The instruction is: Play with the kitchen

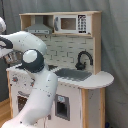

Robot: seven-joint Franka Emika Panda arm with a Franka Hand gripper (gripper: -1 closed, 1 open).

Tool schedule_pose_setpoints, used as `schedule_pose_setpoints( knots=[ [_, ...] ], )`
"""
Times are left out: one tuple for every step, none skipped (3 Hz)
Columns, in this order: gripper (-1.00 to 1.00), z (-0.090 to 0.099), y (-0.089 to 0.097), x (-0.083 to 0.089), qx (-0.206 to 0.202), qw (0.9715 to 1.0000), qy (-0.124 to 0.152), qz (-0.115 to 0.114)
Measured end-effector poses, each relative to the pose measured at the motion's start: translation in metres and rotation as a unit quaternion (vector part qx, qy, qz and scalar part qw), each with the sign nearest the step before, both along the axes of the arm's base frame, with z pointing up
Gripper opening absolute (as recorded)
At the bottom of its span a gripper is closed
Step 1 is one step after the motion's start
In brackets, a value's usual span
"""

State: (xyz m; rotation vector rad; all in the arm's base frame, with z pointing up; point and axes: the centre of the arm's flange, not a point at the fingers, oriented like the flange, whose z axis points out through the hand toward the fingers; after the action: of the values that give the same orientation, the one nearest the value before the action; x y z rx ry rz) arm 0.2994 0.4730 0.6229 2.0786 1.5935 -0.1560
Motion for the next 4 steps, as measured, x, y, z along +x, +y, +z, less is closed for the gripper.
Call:
schedule_pose_setpoints(
  knots=[
    [-1.00, -0.004, -0.007, -0.007, 0.001, 0.9999, -0.014, -0.009],
    [-1.00, -0.008, -0.015, -0.014, 0.003, 0.9994, -0.028, -0.019],
    [-1.00, -0.013, -0.024, -0.019, 0.006, 0.9987, -0.041, -0.030],
    [-1.00, -0.017, -0.033, -0.023, 0.011, 0.9977, -0.053, -0.041]
  ],
)
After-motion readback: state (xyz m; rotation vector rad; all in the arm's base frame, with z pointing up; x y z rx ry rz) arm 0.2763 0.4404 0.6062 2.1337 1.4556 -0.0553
